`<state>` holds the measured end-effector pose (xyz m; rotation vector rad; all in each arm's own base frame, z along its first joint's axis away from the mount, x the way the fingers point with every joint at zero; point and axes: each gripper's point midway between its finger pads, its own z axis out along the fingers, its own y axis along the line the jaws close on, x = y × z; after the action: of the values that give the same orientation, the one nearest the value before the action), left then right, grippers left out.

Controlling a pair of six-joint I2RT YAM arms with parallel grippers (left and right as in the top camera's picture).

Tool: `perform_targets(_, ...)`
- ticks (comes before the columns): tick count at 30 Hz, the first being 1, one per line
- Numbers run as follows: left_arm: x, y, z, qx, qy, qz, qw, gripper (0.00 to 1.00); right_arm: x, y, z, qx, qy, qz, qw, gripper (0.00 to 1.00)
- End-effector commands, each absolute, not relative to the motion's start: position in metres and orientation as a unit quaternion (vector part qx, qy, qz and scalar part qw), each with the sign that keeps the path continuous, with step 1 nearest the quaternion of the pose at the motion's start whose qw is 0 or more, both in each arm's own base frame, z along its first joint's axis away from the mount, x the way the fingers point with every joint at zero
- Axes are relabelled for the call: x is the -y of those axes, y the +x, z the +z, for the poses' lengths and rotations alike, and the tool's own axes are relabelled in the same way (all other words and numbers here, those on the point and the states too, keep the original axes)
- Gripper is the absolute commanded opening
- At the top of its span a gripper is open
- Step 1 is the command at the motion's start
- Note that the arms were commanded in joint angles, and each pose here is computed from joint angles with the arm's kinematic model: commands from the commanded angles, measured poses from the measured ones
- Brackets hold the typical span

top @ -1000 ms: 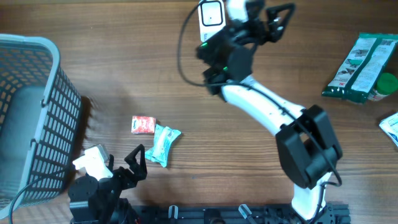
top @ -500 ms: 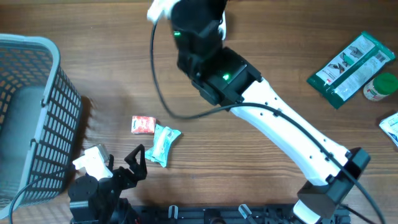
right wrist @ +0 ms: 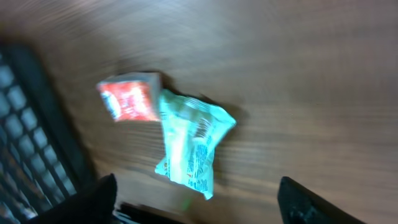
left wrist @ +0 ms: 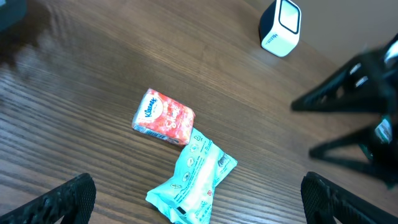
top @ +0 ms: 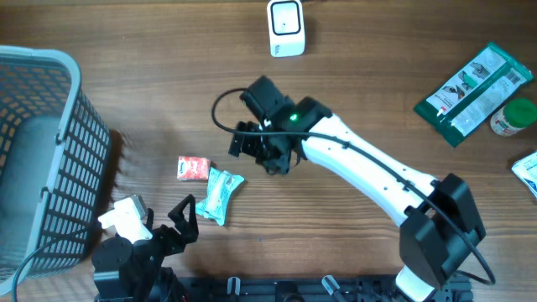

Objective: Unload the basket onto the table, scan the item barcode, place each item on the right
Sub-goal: 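Reach the right gripper to the mint-green pouch and grasp it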

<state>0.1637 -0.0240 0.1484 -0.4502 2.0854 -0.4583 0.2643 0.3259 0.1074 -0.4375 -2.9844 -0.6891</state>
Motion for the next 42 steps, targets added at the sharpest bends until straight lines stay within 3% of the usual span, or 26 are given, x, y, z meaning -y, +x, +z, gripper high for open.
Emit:
perform_targets(1, 0.026, 0.164, 0.15, -0.845, -0.183, -0.193, 0.464, 1.0, -0.337, 0.231, 0.083, 0.933, -0.282, -0.201, 0.099, 0.93)
perform_targets(4, 0.026, 0.164, 0.15, -0.845, -0.183, -0.193, 0.464, 1.0, -0.377, 0.214, 0.083, 0.93, -0.232, -0.263, 0.109, 1.0)
perform_targets(10, 0.026, 0.164, 0.15, -0.845, -0.183, -0.193, 0.464, 1.0, -0.414, 0.189, 0.042, 0.938, -0.228, -0.245, 0.091, 0.96)
perform_targets(15, 0.026, 0.164, 0.15, -0.845, -0.183, -0.193, 0.464, 1.0, -0.404, 0.203, 0.013, 0.952, -0.226, -0.203, 0.02, 0.75)
perform_targets(17, 0.026, 0.164, 0.15, -0.845, -0.183, -0.193, 0.464, 1.0, -0.402, 0.206, 0.012, 0.956, -0.213, -0.201, 0.01, 0.4)
perform_targets(20, 0.026, 0.164, 0.15, -0.845, -0.183, -0.193, 0.464, 1.0, -0.413, 0.209, 0.017, 0.957, -0.179, -0.226, 0.004, 0.04)
perform_targets(23, 0.026, 0.164, 0.15, -0.845, -0.183, -0.193, 0.464, 1.0, -0.412, 0.213, 0.017, 0.965, -0.135, -0.225, -0.017, 0.04)
perform_targets(26, 0.026, 0.164, 0.15, -0.845, -0.183, -0.193, 0.464, 1.0, -0.383, 0.235, 0.01, 0.972, 0.143, -0.138, -0.123, 0.04)
perform_targets(27, 0.026, 0.164, 0.15, -0.845, -0.183, -0.193, 0.464, 1.0, -0.363, 0.233, 0.004, 0.956, 0.253, -0.087, -0.12, 0.05)
perform_targets(28, 0.026, 0.164, 0.15, -0.845, -0.183, -0.193, 0.464, 1.0, -0.345, 0.227, 0.0, 0.937, 0.331, -0.052, -0.098, 0.12)
perform_targets(30, 0.026, 0.164, 0.15, -0.845, -0.183, -0.193, 0.464, 1.0, -0.309, 0.226, 0.007, 0.93, 0.362, 0.015, -0.059, 0.93)
perform_targets(31, 0.026, 0.164, 0.15, -0.845, -0.183, -0.193, 0.464, 1.0, -0.304, 0.226, 0.015, 0.932, 0.358, 0.026, -0.054, 1.0)
perform_targets(35, 0.026, 0.164, 0.15, -0.845, -0.183, -0.193, 0.464, 1.0, -0.298, 0.231, 0.069, 0.963, 0.26, 0.009, -0.072, 1.0)
perform_targets(37, 0.026, 0.164, 0.15, -0.845, -0.183, -0.193, 0.464, 1.0, -0.324, 0.217, 0.075, 0.96, 0.266, -0.066, -0.052, 1.0)
perform_targets(41, 0.026, 0.164, 0.15, -0.845, -0.183, -0.193, 0.464, 1.0, -0.335, 0.205, 0.074, 0.959, 0.264, -0.091, -0.035, 1.0)
perform_targets(42, 0.026, 0.164, 0.15, -0.845, -0.183, -0.193, 0.464, 1.0, -0.33, 0.202, 0.074, 0.98, 0.18, -0.087, -0.019, 1.0)
